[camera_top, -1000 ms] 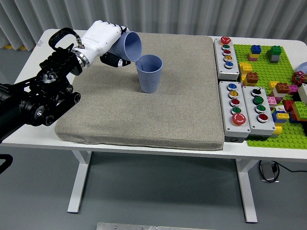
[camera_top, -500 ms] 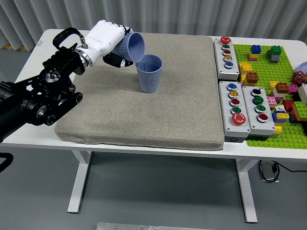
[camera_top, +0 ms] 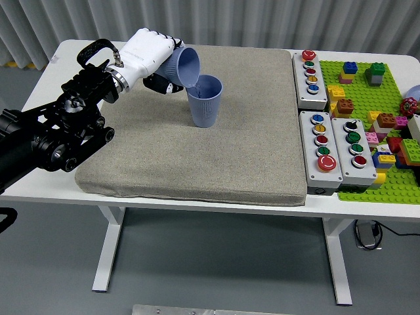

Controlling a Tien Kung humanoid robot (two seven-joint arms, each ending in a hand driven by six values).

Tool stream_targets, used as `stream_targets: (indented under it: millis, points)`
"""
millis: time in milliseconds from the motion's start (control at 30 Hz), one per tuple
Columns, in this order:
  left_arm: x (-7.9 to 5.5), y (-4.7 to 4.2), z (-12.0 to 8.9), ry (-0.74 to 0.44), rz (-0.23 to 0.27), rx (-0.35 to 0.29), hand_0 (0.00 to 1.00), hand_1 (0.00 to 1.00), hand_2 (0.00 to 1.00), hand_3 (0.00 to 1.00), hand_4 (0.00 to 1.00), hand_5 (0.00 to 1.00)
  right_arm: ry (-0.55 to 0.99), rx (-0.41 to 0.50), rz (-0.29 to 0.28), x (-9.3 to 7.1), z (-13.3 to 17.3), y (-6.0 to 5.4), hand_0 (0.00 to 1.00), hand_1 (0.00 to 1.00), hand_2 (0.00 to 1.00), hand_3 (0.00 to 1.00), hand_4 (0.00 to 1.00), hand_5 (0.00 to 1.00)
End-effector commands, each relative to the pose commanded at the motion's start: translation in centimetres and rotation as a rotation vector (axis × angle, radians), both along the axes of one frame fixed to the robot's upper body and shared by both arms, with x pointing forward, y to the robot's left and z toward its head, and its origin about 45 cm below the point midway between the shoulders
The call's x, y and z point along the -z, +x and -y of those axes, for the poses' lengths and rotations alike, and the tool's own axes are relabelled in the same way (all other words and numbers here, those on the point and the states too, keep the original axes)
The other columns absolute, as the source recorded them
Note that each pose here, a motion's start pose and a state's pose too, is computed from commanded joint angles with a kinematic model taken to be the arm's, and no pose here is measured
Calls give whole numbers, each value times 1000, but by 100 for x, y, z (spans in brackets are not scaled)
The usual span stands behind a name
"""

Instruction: Pick cup pour cup place

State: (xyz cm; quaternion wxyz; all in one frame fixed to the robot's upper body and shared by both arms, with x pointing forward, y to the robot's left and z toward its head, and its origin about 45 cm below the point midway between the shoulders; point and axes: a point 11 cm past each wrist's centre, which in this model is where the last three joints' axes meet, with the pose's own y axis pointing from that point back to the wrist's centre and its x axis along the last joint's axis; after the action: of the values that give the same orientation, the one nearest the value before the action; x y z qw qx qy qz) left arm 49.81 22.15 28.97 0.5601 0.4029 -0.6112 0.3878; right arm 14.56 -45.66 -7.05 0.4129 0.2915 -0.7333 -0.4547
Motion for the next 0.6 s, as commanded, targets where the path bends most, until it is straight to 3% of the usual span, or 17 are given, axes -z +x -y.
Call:
stream_targets:
  millis: [600]
  points:
    - [-72,30,32,26,21,4,389,467,537,542,777,223,0,0,1,-3,0,7,692,662,614,613,2,328]
